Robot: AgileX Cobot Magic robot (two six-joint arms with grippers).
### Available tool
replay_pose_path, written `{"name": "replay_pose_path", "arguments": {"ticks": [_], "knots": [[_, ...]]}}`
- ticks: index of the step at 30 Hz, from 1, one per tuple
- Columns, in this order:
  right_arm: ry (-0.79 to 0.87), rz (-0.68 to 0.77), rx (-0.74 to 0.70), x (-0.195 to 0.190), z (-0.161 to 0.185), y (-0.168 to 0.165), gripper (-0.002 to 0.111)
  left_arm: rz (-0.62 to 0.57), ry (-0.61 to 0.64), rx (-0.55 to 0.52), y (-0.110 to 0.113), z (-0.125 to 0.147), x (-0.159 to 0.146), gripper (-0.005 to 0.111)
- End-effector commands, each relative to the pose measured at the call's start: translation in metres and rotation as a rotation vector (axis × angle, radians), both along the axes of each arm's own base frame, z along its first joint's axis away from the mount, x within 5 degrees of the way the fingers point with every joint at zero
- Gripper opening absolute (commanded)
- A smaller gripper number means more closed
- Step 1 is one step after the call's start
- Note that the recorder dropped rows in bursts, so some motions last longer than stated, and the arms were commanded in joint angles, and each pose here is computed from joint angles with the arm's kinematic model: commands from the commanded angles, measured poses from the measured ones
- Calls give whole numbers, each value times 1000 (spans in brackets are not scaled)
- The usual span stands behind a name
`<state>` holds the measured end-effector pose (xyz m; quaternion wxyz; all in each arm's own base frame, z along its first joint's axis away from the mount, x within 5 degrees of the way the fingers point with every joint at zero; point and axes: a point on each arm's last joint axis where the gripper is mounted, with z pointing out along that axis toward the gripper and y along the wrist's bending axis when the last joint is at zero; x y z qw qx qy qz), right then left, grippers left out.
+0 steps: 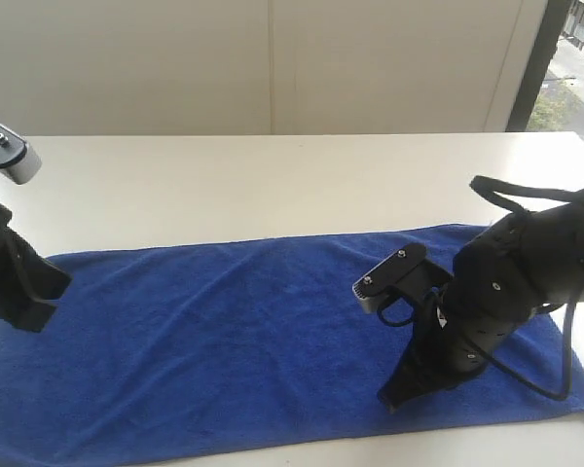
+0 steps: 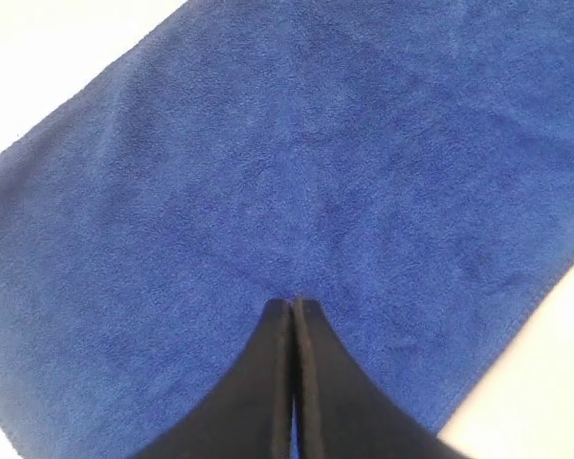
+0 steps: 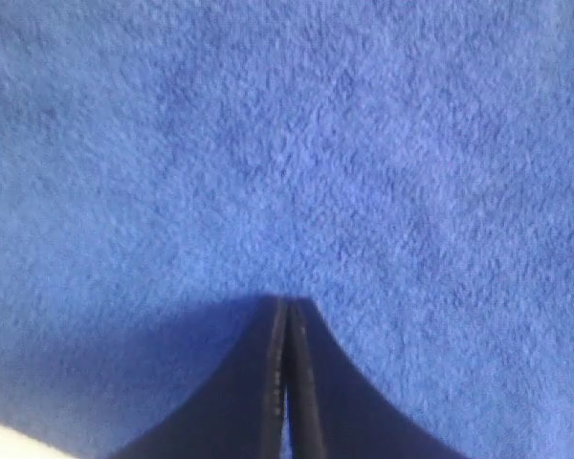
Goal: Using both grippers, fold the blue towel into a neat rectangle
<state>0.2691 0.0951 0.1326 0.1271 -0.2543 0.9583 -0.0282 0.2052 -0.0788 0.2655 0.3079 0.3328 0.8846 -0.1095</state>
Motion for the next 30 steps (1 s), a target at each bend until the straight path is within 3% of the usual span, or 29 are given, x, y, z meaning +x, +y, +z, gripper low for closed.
{"name": "replay_pose_path", "arguments": {"ticks": [1,10,15,23,27,30], "knots": [[73,-17,-31,-5,-8,-4,0,-34,6,48,2,1,-4,0],[239,-14,10,-21,-9,1,0,-16,-16,34,2,2,-2,0],[243,23,8,-26,-5,9,0,-14,-17,29,1,2,-2,0],[-28,77,-5,2,56,9,0,-2,-15,1,0,3,-2,0],[-246,-49,-45,44,91,-14,0,9,-7,-30,-2,4,-2,0],[-242,-159,-45,76,91,-51,0,25,6,-77,-4,5,-2,0]]}}
